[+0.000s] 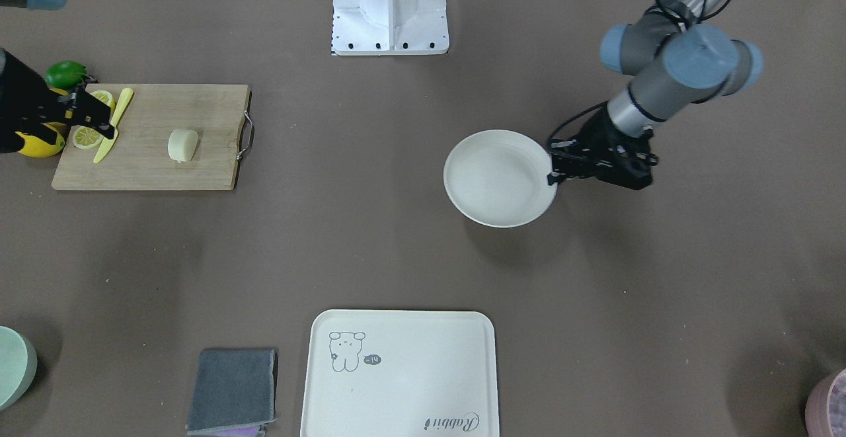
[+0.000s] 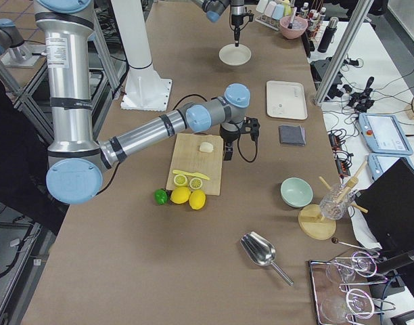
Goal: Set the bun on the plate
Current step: 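Push the white plate toward center with left gripper while right gripper approaches board, then lower the right gripper onto the cream bun and close on it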
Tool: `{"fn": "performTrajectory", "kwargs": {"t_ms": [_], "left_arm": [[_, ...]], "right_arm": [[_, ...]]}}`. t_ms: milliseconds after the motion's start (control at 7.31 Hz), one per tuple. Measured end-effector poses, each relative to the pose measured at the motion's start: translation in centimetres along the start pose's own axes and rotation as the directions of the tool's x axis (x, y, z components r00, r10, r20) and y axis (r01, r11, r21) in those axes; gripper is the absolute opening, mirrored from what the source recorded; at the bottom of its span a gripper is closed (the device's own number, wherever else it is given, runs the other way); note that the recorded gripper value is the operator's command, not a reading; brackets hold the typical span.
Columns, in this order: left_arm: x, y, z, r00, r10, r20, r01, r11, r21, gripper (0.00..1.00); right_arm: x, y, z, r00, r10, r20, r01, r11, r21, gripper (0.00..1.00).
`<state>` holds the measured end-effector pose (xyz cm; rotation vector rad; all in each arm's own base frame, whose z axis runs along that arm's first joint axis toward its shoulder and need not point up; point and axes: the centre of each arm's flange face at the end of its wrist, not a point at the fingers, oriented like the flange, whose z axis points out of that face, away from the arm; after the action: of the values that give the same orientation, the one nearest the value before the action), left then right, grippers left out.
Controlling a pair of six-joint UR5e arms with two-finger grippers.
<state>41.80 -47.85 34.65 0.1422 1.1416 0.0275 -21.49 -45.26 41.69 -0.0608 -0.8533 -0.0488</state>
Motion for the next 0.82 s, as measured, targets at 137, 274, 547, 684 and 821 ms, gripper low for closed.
{"fn": "performTrajectory", "kwargs": {"t_ms": [137,274,547,684,821], "left_arm": [[4.8,1.2,3.0,1.0,-0.006,0.007,0.006,1.0,0.01,0.0],[7.4,1.8,4.7,1.0,-0.006,0.012,0.006,1.0,0.013,0.0],[9.7,2.4,5.9,1.0,0.001,0.009,-0.001,1.0,0.008,0.0],[10.5,2.3,6.5,1.0,-0.004,0.008,0.003,1.0,0.005,0.0],[11.2,2.2,7.0,1.0,-0.013,0.007,0.013,1.0,0.002,0.0]], "right_arm": [[-2.1,0.6,2.5,1.0,0.011,-0.008,-0.011,1.0,0.001,1.0],[-3.3,1.0,4.9,0.999,0.031,-0.008,-0.031,1.0,-0.001,1.0],[-5.0,2.0,8.7,0.998,0.056,-0.015,-0.056,0.998,0.011,1.0],[-5.7,2.6,9.9,0.998,0.059,-0.023,-0.058,0.998,0.016,0.98],[-6.2,3.1,10.9,0.998,0.056,-0.034,-0.056,0.998,0.015,0.95]]}}
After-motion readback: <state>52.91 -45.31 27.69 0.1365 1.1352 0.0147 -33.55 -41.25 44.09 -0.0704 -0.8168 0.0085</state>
